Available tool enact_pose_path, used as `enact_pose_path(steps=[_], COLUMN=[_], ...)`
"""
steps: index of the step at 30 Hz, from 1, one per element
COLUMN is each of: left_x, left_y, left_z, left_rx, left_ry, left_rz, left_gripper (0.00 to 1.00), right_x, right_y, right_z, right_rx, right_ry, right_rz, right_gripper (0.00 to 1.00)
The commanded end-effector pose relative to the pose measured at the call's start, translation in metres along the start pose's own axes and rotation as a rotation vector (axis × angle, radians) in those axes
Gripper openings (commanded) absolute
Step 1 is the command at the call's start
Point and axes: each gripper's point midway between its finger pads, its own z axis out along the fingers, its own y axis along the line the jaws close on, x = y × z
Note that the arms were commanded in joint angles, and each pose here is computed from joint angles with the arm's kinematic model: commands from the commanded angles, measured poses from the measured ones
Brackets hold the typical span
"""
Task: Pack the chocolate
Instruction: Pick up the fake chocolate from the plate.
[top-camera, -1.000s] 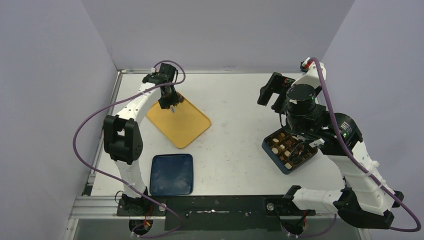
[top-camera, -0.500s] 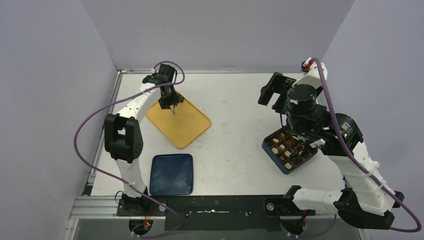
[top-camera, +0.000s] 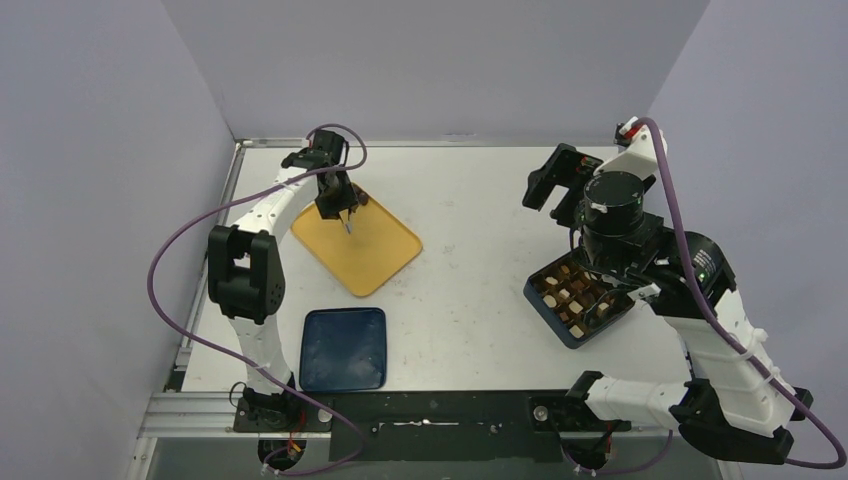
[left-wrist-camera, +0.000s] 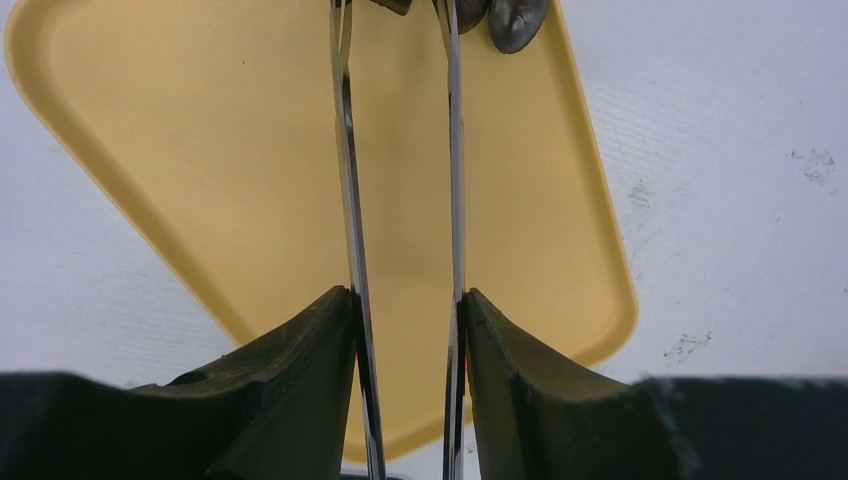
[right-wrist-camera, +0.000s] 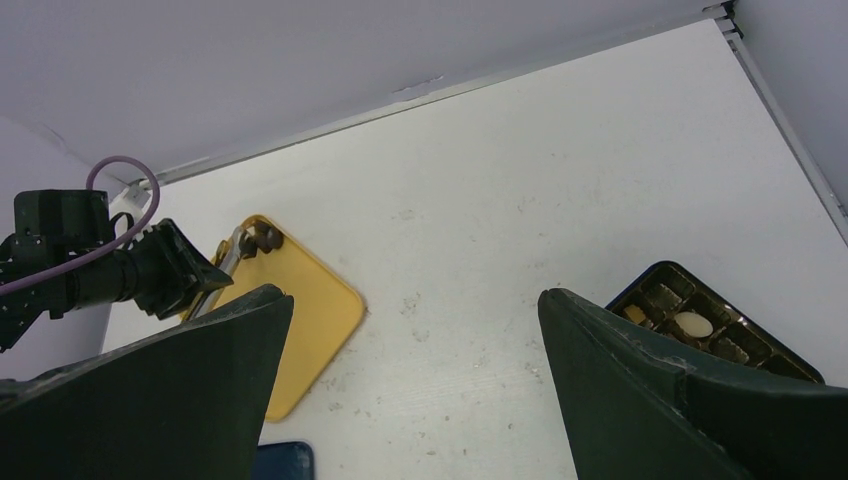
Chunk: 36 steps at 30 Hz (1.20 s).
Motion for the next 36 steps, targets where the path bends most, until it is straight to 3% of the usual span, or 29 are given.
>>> enact_pose_path(steps=[1, 21, 36], left_x=[-0.010, 0.007, 0.017], left_y=[-0.006, 0.007, 0.001], left_z=[0.000, -0.030, -0.061], left_rx=[0.067, 0.042, 0.093], left_ry=[-0.021, 0.082, 0.143], left_rz=[-0.011, 0.015, 0.003], left_gripper=[0.40, 0.28, 0.26], right_x=[-0.018, -0.022, -0.022], right_y=[-0.002, -0.002, -0.001], right_z=[-0.006, -0.006, -0.008], right_rx=[0.000, -0.008, -0.022], right_ry=[-0.057, -0.074, -0.075], right_rz=[0.057, 0.051, 0.067], right_gripper=[1.00, 1.00, 1.00])
